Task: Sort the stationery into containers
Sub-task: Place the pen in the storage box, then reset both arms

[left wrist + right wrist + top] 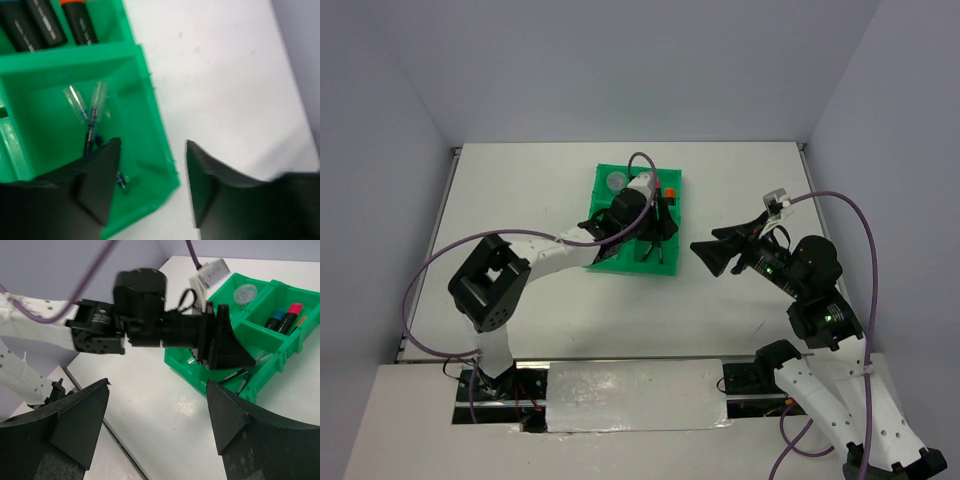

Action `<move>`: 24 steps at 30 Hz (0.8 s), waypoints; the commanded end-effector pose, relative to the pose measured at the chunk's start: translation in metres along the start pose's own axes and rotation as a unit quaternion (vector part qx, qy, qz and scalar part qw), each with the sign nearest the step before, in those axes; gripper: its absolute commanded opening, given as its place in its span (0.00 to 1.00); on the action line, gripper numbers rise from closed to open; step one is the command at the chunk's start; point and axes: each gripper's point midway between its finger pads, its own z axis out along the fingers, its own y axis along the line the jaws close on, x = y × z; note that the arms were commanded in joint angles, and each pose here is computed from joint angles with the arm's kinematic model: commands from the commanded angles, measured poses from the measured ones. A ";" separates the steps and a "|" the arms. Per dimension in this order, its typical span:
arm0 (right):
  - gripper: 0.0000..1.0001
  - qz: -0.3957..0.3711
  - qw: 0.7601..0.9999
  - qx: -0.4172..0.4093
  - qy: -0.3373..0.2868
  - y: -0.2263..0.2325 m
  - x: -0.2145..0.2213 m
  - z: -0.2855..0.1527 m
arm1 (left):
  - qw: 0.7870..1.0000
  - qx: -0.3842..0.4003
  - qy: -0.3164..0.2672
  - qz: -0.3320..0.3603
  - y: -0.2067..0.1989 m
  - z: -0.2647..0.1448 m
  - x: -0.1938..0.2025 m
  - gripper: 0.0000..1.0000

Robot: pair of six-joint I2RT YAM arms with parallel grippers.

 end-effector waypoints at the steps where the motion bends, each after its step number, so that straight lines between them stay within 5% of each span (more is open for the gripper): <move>1: 0.85 -0.020 1.000 -0.008 -0.017 0.004 -0.011 -0.001 | 0.996 0.058 -0.069 0.001 -0.047 -0.043 -0.061 0.69; 4: 0.87 -0.031 0.999 0.013 -0.020 0.002 -0.018 -0.006 | 0.996 0.011 -0.086 0.023 -0.036 -0.068 -0.079 0.75; 5: 0.99 -0.038 0.999 0.025 -0.014 -0.003 -0.016 -0.009 | 0.995 -0.011 -0.089 0.038 -0.028 -0.075 -0.083 0.76; 11: 1.00 -0.047 0.988 0.142 -0.027 -0.030 -0.027 -0.039 | 0.977 -0.179 -0.107 0.041 0.044 -0.160 -0.101 0.84; 15: 1.00 -0.046 0.977 0.204 -0.034 -0.044 -0.027 -0.062 | 0.945 -0.304 -0.121 0.021 0.109 -0.244 -0.083 0.88; 24: 1.00 -0.060 0.952 0.297 -0.048 -0.063 -0.017 -0.117 | 0.921 -0.328 -0.210 -0.001 0.132 -0.401 -0.065 0.96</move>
